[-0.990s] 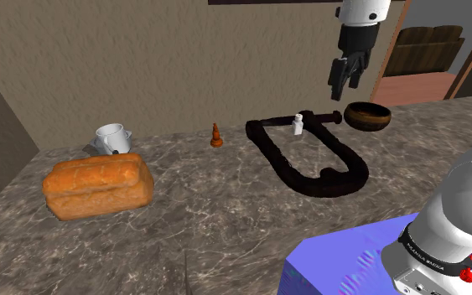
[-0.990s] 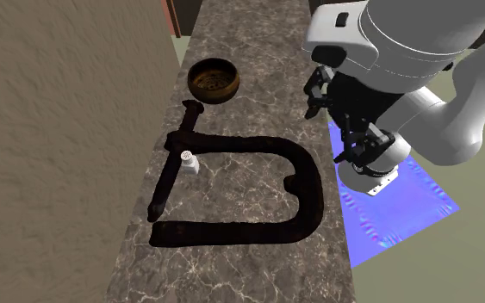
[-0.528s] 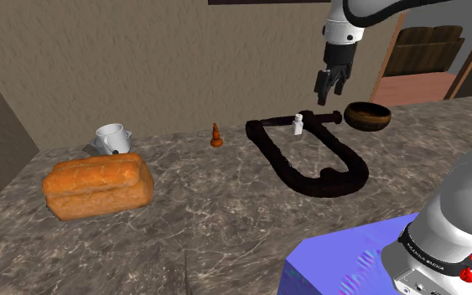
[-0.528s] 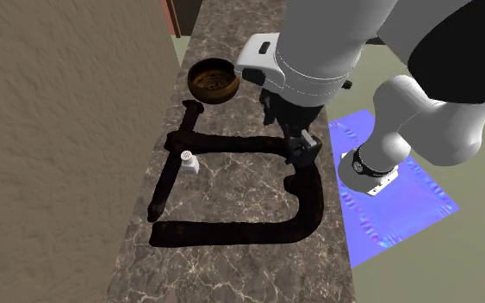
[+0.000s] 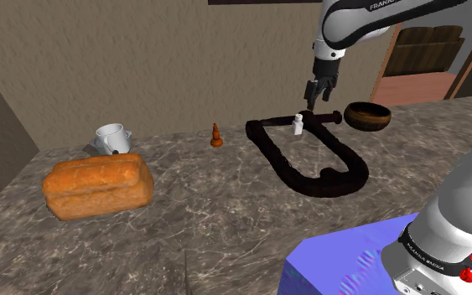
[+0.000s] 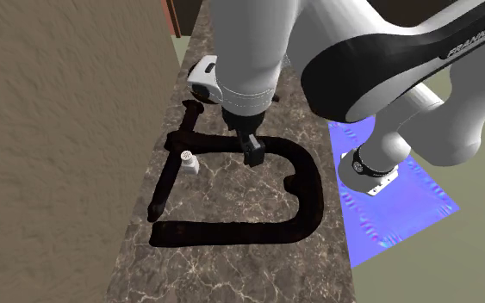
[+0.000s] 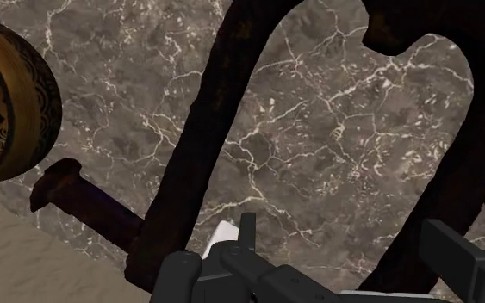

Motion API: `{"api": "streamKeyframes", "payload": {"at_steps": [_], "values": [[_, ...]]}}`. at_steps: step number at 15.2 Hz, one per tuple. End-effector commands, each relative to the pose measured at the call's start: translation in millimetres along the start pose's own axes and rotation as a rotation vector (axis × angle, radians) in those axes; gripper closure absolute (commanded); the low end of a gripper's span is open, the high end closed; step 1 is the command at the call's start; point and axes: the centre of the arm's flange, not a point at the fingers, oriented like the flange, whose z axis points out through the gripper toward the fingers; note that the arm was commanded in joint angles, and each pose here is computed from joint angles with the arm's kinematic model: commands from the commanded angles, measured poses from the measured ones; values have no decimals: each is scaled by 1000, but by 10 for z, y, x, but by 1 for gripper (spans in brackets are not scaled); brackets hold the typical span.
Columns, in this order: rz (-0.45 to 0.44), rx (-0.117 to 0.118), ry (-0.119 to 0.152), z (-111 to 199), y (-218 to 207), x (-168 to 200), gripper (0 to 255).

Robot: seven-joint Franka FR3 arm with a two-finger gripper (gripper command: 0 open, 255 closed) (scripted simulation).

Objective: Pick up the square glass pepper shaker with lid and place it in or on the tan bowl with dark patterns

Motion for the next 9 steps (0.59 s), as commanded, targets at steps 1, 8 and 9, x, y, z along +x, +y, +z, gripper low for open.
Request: {"api": "streamKeyframes", "payload": {"at_steps": [1, 8, 9], "values": [[3, 3, 6, 189, 176, 233, 0], [14, 17, 24, 724, 654, 805, 0], [15, 18, 27, 800, 722, 887, 0]]}}
